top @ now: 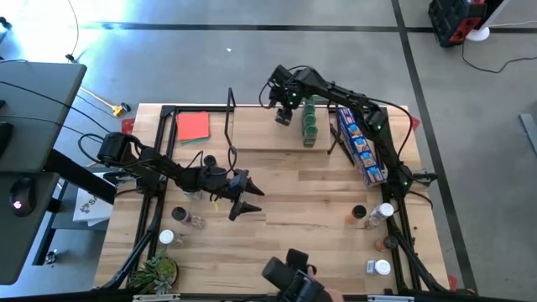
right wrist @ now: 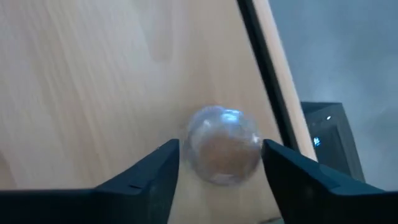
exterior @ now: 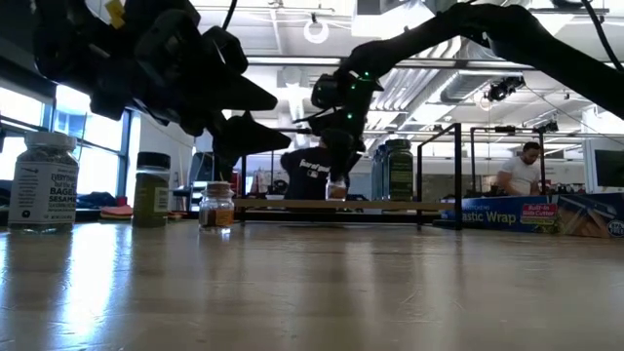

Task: Shelf spices
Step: Put the transparent seasoning bottle on the shelf, then put the transparent seasoning bottle on the shelf aligned with the other transparent seasoning bottle

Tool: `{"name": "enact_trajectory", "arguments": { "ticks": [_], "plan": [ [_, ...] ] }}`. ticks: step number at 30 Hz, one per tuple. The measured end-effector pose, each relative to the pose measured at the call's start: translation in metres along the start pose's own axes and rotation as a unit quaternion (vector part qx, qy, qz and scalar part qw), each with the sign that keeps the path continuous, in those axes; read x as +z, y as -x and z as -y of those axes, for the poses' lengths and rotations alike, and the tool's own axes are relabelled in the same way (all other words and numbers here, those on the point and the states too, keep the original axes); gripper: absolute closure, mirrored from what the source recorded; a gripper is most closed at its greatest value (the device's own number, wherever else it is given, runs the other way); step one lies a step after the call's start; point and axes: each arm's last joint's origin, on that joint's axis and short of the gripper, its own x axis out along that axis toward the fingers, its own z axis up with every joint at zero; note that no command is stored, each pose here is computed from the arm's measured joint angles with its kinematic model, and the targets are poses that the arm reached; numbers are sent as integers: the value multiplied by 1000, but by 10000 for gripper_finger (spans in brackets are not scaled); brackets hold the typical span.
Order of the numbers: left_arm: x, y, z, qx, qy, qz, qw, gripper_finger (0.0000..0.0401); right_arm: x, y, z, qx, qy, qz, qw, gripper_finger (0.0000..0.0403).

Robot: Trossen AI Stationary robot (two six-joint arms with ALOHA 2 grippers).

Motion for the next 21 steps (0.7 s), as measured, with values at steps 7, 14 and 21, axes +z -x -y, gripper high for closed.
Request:
{"name": "enact_trajectory", "arguments": {
  "ticks": [7,14,21],
  "plan": [
    [-1,0,2,-3,6,-2,1000,101,3,1,1,-5,4,14,1000,163],
    [18,18,14,-12,29,-3,1000,101,8,65,-26,-13,44,68,997,161],
    [34,68,32,100,-9,-99,990,101,-8,136,-101,8,127,132,983,161]
  ]
}}
